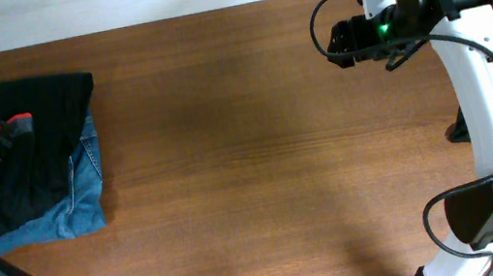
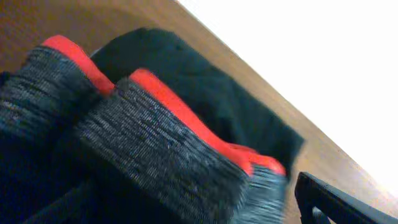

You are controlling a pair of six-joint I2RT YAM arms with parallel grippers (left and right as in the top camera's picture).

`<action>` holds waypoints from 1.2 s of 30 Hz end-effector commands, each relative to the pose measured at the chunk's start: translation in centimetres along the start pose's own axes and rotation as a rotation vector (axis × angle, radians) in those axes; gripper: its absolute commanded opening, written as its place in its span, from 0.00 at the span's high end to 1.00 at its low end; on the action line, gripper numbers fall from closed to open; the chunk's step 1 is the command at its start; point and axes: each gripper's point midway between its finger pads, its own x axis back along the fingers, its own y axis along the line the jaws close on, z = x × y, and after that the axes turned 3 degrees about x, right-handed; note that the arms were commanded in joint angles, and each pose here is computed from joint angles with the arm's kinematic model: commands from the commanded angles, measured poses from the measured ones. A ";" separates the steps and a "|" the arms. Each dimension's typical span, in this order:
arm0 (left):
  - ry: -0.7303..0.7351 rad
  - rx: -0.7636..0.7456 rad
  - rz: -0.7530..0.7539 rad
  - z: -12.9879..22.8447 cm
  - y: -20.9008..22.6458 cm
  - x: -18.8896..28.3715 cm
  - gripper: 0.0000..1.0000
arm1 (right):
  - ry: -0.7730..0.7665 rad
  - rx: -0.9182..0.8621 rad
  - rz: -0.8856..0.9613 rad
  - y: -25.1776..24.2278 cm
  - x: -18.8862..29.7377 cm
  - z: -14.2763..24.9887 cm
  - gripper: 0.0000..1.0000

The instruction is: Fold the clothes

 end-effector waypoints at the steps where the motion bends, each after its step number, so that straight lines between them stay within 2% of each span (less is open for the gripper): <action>1: -0.098 -0.079 0.013 -2.8 -4.8 4.3 0.01 | -0.003 -0.006 0.008 -0.4 -0.2 -0.2 0.02; 4: -0.127 -0.136 -0.005 -3.3 -7.2 6.3 0.01 | -0.020 0.000 0.009 -0.4 -0.2 -0.7 0.01; 8: -0.118 -0.241 -0.061 -2.2 -10.1 8.0 0.01 | -0.077 0.018 0.014 -0.5 -0.1 -2.1 0.01; 15: 0.001 -0.416 -0.138 2.8 -13.7 6.7 0.01 | -0.173 0.057 0.041 -1.0 0.2 -4.5 0.01; 23: 0.045 -0.728 -0.299 6.3 -16.6 5.8 0.01 | -0.211 0.099 0.233 -4.3 0.3 -5.9 0.01; 30: 0.103 -0.773 -0.128 9.8 -20.8 5.1 0.01 | -0.254 0.104 0.251 -4.9 -0.2 -7.4 0.01; 36: 0.116 -0.775 -0.129 10.1 -20.8 5.7 0.01 | -0.269 0.083 0.307 -5.7 1.8 -6.9 0.01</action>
